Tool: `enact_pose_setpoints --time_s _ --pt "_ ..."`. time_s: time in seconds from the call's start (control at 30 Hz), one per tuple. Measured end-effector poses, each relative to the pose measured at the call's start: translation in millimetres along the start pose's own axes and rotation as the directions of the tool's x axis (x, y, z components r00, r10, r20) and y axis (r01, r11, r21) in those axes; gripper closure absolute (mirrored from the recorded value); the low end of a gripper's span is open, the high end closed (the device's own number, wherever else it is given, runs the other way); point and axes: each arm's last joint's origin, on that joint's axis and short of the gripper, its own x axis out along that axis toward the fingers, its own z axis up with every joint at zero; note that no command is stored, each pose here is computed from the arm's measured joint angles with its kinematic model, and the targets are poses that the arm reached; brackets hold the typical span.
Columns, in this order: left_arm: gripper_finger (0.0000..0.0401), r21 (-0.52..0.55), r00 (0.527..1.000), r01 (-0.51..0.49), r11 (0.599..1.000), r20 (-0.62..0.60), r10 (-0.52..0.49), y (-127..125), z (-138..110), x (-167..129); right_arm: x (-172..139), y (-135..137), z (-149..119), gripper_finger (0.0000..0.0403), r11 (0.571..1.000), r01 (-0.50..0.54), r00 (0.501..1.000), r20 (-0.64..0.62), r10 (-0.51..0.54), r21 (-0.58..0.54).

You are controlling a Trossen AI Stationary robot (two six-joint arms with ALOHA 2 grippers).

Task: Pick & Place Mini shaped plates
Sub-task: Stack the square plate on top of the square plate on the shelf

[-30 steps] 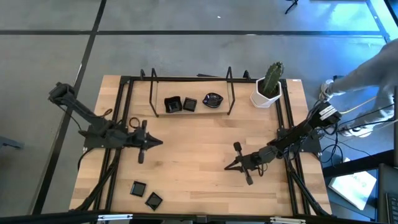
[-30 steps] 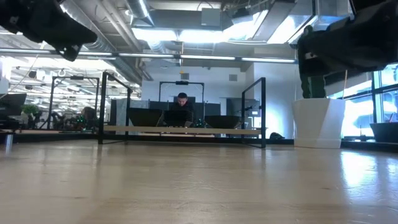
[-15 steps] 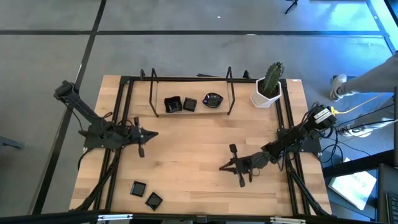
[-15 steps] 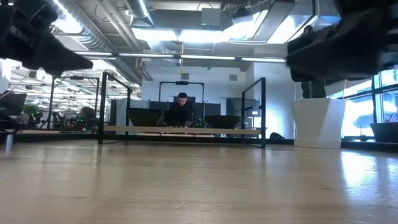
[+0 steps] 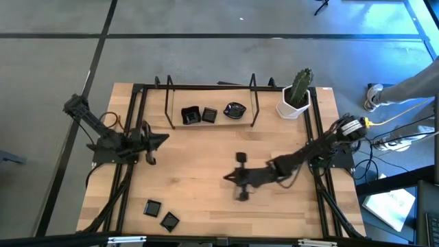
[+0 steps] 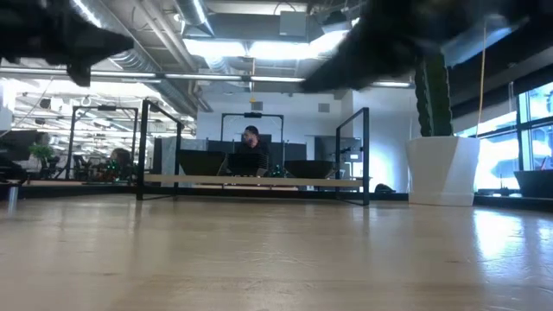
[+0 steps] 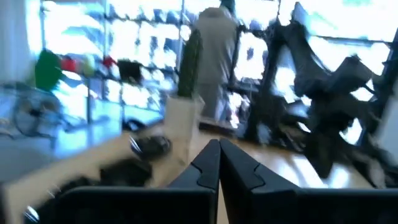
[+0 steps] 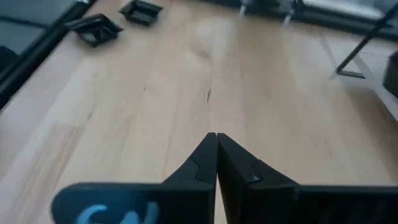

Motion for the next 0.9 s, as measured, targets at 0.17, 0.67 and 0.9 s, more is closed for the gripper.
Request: enact_pose_setpoints --time_s 0.17,0.67,0.9 --pt "0.0399 0.119 1.0 -0.011 0.993 0.025 0.008 1 4 0 35 7 60 0.0393 0.991 -0.126 0.988 -0.091 0.123 -0.035" --pt "0.0399 0.106 0.992 0.109 0.988 -0.081 -0.101 -10 -9 -15 132 33 135 0.0393 0.751 -0.653 0.757 -0.082 0.648 -0.095" --pt "0.0395 0.135 0.976 0.208 0.969 -0.101 -0.195 -16 -10 -24 156 52 108 0.0393 0.609 -0.76 0.637 -0.078 0.767 -0.228"
